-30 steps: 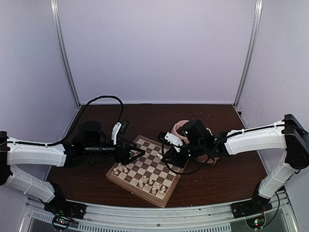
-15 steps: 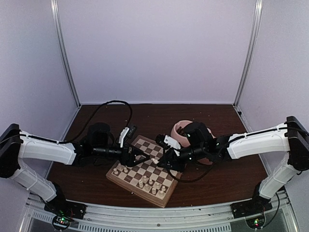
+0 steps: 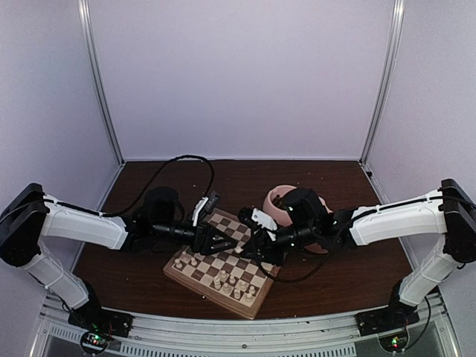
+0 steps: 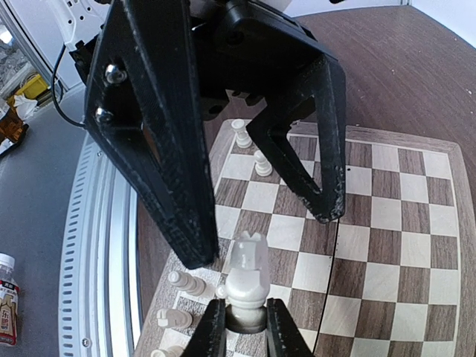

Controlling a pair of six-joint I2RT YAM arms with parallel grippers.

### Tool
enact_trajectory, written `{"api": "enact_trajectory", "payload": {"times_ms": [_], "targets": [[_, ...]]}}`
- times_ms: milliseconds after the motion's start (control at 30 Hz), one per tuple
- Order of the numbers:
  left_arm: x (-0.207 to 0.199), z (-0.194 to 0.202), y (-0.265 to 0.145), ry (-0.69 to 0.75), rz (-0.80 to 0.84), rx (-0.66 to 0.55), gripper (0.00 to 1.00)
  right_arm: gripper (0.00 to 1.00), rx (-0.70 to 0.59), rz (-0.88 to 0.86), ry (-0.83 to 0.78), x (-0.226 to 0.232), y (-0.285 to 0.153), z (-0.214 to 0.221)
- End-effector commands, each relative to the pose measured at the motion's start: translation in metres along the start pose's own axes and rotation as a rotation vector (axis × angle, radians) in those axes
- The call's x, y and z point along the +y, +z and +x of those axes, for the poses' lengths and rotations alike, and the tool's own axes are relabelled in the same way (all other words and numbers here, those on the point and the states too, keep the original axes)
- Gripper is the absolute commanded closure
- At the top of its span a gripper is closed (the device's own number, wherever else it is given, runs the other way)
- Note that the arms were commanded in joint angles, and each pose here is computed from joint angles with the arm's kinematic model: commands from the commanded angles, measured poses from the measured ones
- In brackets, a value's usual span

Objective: Set up the chess pieces on the board
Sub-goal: Pass from the right arm to the left

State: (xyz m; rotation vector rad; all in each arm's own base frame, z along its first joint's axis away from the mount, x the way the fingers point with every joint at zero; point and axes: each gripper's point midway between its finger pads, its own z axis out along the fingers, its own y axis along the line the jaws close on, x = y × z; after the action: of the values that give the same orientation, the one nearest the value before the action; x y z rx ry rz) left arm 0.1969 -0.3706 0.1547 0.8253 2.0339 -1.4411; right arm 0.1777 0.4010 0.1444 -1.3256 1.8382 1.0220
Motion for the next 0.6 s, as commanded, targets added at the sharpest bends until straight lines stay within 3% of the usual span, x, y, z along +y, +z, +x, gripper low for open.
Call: {"api": "enact_trajectory", "payload": {"times_ms": [0,333,567], "targets": [[-0.0150,-0.0129,0.0048,0.034,0.072,-0.013,0.30,0.85,-0.028,-0.013,-0.023,0.0043,-0.0006,-0.0071],[-0.0176,-0.0076,0.0106,0.034,0.089,0.024,0.45,0.86,-0.028,0.014,-0.025,0.0002,-0.0017,-0.0069],[-0.0162,-0.0050,0.0143,0.028,0.086,0.055,0.46,0.88,-0.029,0.035,-0.028,-0.0025,-0.0034,-0.0069]]}}
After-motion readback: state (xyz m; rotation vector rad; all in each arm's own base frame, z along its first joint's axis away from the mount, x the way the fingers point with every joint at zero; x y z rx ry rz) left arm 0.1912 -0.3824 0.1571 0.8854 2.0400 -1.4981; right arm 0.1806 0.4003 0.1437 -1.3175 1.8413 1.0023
